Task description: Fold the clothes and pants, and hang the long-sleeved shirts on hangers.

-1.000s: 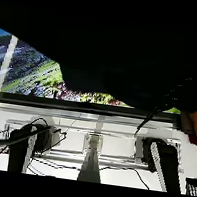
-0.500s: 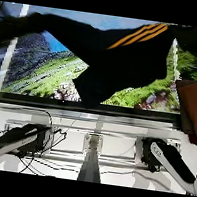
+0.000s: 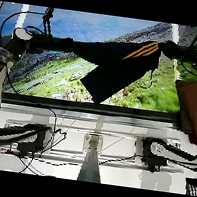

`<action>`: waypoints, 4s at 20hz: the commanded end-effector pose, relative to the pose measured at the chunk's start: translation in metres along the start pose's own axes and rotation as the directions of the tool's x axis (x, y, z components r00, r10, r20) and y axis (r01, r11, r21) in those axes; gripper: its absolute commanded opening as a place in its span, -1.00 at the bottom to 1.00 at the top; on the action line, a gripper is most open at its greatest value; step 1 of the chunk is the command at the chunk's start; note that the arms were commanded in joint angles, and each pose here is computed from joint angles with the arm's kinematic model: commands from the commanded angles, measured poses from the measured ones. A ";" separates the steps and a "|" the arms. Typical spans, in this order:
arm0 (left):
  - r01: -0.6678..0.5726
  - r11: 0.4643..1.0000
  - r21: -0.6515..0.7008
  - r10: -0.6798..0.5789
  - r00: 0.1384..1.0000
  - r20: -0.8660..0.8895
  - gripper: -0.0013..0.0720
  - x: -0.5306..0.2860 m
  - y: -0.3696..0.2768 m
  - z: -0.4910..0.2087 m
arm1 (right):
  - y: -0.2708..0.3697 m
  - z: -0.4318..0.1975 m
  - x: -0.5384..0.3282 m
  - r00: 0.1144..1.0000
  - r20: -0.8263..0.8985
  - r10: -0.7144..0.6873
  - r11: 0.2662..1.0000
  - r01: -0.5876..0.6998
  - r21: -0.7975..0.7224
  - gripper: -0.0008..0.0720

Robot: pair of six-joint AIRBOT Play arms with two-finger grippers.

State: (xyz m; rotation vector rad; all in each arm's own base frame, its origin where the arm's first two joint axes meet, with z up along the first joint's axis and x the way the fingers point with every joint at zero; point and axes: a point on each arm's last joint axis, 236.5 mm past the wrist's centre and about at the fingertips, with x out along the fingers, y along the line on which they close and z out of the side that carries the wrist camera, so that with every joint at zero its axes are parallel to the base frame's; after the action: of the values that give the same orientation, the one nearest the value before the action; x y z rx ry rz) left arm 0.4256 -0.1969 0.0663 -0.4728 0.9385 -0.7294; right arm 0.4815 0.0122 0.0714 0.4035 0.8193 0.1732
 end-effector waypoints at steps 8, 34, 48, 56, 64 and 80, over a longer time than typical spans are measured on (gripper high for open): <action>0.214 0.973 -0.081 -0.225 0.832 -0.508 -0.93 0.023 -0.103 -0.152 | -0.082 -0.070 -0.026 0.932 -0.312 -0.182 0.983 0.165 -0.078 -0.92; -0.154 0.959 -0.240 -0.011 0.821 -0.572 0.93 0.047 0.012 -0.208 | -0.090 -0.068 -0.020 0.932 -0.298 -0.206 0.978 0.185 -0.097 -0.91; -0.079 0.928 -0.364 -0.056 0.937 -0.346 -0.94 0.126 0.012 -0.176 | -0.093 -0.065 -0.020 0.933 -0.285 -0.220 0.975 0.197 -0.108 -0.85; -0.241 0.971 0.000 0.197 0.793 -0.576 -0.93 -0.010 0.091 -0.172 | -0.095 -0.091 -0.028 0.892 -0.390 -0.227 0.973 0.188 -0.136 0.39; -0.402 0.888 0.224 0.459 0.736 -0.497 -0.93 -0.091 0.130 -0.145 | 0.032 -0.168 0.023 0.813 -0.560 0.158 0.931 -0.311 -0.189 0.69; -0.393 0.894 0.215 0.447 0.749 -0.489 -0.93 -0.087 0.126 -0.143 | 0.072 -0.215 0.104 0.649 -0.741 0.172 0.968 -0.252 0.003 0.92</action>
State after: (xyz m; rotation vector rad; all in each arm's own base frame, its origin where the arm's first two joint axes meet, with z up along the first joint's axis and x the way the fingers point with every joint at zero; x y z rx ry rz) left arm 0.3135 -0.0563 -0.0428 0.0554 1.4680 -0.4883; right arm 0.4201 0.1527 -0.0980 0.2303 1.4037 0.5381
